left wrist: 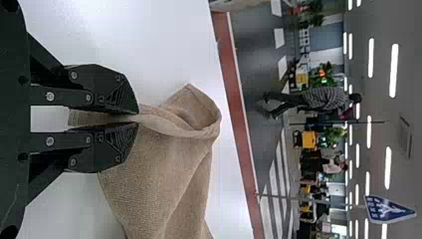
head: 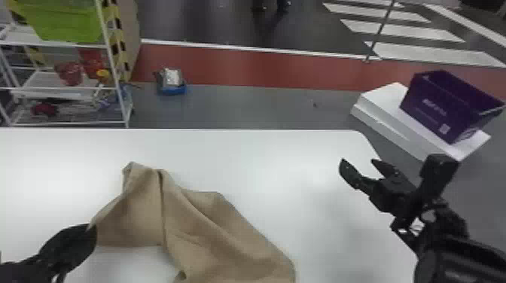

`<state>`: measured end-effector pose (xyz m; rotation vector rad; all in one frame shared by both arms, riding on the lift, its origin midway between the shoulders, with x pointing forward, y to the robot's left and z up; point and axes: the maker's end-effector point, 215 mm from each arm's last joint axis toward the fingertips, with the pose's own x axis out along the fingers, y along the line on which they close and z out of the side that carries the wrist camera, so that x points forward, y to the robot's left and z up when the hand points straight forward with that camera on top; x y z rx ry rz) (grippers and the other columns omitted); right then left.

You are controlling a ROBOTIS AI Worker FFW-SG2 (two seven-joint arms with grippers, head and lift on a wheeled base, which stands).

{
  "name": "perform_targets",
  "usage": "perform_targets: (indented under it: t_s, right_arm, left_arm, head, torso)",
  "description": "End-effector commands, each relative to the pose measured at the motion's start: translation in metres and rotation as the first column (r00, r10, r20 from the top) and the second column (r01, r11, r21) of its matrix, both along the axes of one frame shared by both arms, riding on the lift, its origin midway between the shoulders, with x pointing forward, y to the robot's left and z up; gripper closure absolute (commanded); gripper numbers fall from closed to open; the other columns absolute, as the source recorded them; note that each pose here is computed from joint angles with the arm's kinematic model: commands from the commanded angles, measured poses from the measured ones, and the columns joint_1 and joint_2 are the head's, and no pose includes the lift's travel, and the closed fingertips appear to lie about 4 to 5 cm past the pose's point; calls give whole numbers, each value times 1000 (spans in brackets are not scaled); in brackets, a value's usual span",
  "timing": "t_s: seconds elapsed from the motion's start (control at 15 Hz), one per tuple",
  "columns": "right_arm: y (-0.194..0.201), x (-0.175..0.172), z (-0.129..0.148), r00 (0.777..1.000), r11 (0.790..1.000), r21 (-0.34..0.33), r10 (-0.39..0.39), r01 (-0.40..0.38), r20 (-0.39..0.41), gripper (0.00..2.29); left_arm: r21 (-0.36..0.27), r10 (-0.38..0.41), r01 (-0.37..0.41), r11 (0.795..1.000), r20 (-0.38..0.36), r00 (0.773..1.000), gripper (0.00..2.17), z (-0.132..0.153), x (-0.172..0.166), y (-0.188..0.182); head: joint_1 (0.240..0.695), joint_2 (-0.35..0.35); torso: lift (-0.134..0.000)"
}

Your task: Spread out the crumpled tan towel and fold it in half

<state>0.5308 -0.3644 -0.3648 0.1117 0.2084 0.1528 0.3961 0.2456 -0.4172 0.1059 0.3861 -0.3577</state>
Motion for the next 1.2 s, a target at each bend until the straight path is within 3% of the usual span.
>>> perform_targets:
  t_s: [0.0, 0.13, 0.2, 0.27, 0.33, 0.4, 0.53, 0.67, 0.8, 0.87, 1.07, 1.13]
  right_arm:
    - [48, -7, 10, 987, 985, -75, 159, -157, 19, 83]
    - [111, -24, 15, 938, 931, -125, 345, -344, -9, 103]
    - [152, -39, 17, 888, 875, -160, 458, -457, -31, 110]
    - [188, -59, 22, 826, 814, -150, 562, -562, -46, 124]
    - [217, -78, 25, 761, 754, -97, 645, -649, -76, 127]
    - [246, -103, 26, 679, 683, -3, 725, -730, -117, 137]
    - [281, -154, 33, 514, 542, 158, 837, -825, -188, 144]
    - [285, -172, 32, 482, 554, 245, 824, -796, -296, 144]
    - [293, -197, 16, 412, 564, 358, 809, -744, -419, 171]
    - [303, -209, 9, 374, 559, 386, 807, -734, -456, 178]
    - [341, -235, -1, 276, 515, 420, 816, -747, -508, 188]
    - [358, -240, -4, 242, 486, 404, 818, -775, -521, 208]
  left_arm:
    - [-40, 31, -34, 999, -82, 996, 994, 13, -9, 21]
    - [-62, 54, -64, 996, -154, 987, 994, 19, -18, 39]
    - [-78, 63, -77, 994, -170, 984, 994, 25, -20, 48]
    - [-91, 82, -101, 991, -187, 979, 994, 31, -21, 58]
    - [-102, 96, -119, 988, -200, 975, 994, 35, -21, 67]
    - [-122, 123, -153, 981, -230, 965, 994, 38, -22, 78]
    - [-157, 139, -186, 970, -270, 953, 994, 40, -19, 85]
    - [-167, 146, -196, 966, -270, 952, 994, 45, -14, 87]
    - [-169, 144, -194, 966, -269, 952, 994, 45, -12, 86]
    - [-171, 142, -193, 966, -273, 952, 994, 43, -13, 84]
    - [-170, 148, -201, 965, -284, 947, 994, 41, -14, 86]
    - [-170, 146, -200, 965, -286, 947, 994, 41, -15, 85]
  head:
    - [695, -162]
    - [695, -90]
    - [695, -52]
    - [695, -9]
    - [695, 43]
    - [695, 145]
    - [695, 244]
    - [695, 332]
    - [695, 350]
    - [695, 350]
    - [695, 350]
    - [695, 350]
  torso:
    - [-124]
    - [-124]
    - [-124]
    - [-124]
    - [-124]
    - [-124]
    - [-124]
    - [-124]
    - [-124]
    - [-124]
    - [-124]
    - [-124]
